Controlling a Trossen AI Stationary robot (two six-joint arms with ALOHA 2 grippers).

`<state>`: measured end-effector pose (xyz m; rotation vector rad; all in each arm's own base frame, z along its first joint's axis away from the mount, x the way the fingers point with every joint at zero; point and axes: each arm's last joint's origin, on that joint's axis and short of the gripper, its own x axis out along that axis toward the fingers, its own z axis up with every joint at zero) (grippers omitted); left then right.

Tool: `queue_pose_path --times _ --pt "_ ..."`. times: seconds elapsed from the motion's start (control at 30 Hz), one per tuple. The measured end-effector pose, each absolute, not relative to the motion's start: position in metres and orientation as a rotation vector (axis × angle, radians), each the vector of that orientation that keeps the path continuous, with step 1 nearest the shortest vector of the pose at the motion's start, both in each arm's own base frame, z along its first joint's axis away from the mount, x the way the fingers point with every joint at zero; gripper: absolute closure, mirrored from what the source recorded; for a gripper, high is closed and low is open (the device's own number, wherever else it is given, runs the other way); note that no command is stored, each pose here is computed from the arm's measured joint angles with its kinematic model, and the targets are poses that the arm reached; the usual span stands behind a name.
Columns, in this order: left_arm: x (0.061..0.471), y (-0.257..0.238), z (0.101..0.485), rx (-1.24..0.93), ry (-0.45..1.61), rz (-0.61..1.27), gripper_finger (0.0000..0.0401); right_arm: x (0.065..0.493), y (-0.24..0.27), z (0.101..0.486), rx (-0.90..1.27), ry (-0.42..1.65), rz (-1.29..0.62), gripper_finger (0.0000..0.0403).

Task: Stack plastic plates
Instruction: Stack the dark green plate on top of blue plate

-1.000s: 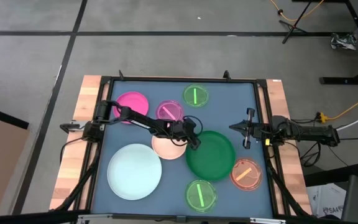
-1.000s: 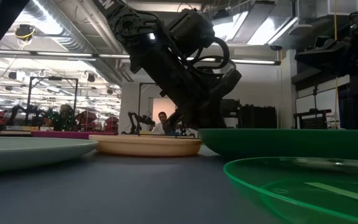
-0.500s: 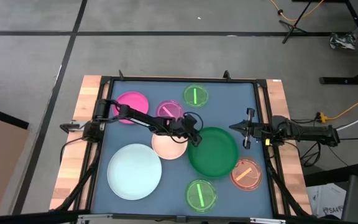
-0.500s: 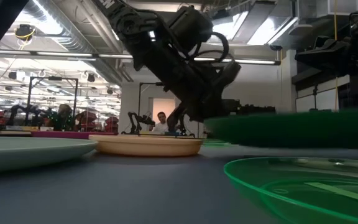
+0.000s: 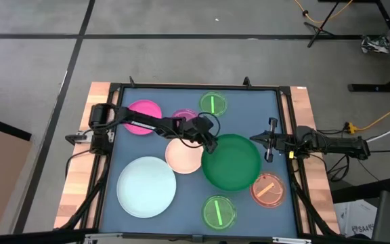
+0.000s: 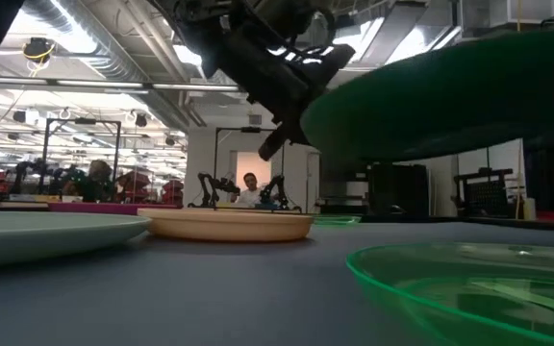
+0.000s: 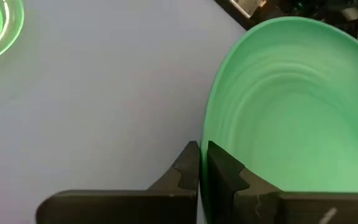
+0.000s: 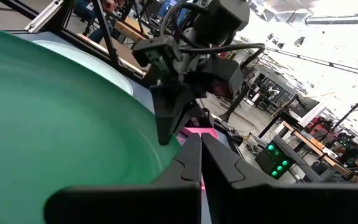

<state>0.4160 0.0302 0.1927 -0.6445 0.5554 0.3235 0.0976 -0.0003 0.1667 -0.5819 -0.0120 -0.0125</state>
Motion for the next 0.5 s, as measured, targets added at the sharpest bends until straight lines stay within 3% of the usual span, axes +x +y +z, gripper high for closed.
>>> queue_pose_path --times 0.5 --pt "0.377 0.021 0.228 -0.602 0.786 0.245 0.0397 0.098 0.000 0.167 -0.582 -0.011 -0.012 0.0402"
